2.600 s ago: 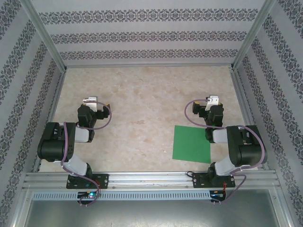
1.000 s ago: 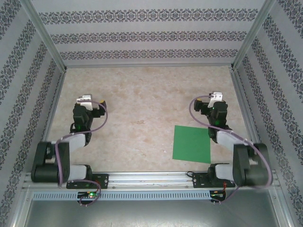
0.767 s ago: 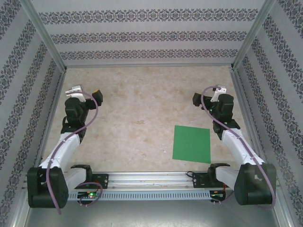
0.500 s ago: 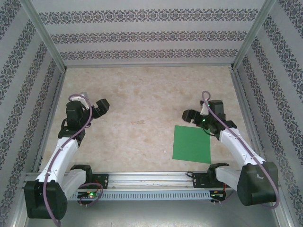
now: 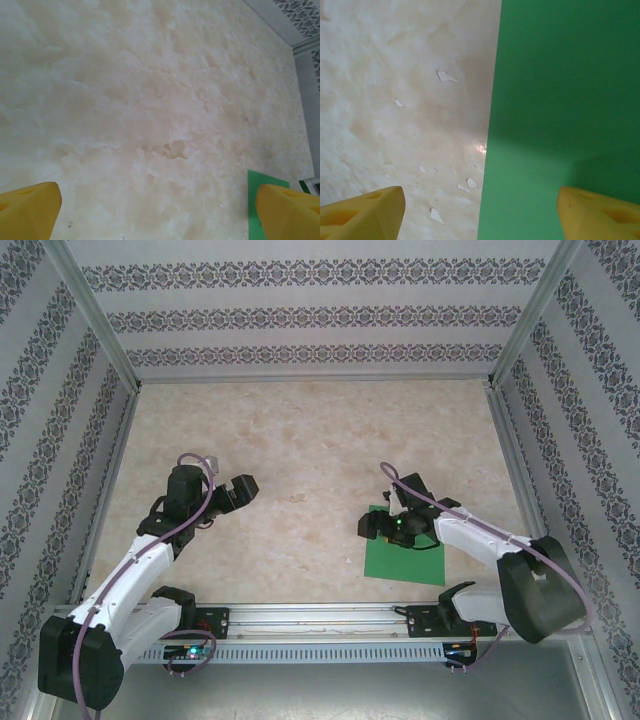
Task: Fold a paper plane with a square sheet of paper (fold left side to right side)
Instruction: Move the square sheet of paper to the center of the table.
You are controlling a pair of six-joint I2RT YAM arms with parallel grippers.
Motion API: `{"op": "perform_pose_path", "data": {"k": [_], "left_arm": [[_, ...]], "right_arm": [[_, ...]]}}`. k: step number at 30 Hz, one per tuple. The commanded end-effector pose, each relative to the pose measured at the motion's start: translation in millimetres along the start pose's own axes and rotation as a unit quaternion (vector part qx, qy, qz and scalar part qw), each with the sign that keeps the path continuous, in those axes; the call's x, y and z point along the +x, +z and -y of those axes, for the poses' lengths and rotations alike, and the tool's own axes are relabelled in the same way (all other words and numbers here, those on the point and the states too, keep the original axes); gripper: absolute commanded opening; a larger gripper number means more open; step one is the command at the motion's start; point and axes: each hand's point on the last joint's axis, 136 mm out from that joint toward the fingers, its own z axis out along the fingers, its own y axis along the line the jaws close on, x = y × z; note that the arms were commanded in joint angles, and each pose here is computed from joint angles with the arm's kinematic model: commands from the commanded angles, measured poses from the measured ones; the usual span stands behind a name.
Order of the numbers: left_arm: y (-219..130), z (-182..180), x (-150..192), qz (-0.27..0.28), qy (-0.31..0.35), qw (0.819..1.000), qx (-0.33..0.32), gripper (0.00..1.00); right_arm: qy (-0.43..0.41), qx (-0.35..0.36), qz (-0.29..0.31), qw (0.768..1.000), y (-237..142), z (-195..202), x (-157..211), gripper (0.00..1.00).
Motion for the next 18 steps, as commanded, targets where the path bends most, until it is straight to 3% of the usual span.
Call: {"op": "perform_pose_path", "data": {"k": [1,18], "left_arm": [[-1.9,-5.5,0.5,-0.001,-0.002,1.000,-0.026,1.00],[-4.8,-6.6,-4.7,0.003,0.003,0.999,-0.045,1.00]], "right_arm": [[0.001,0.003,0.010,1.000,8.2,-5.0,-7.5,0.79],[-0.048,-0.043,0.008,0.998,81.4,-103.8,-48.7,0.75]]}}
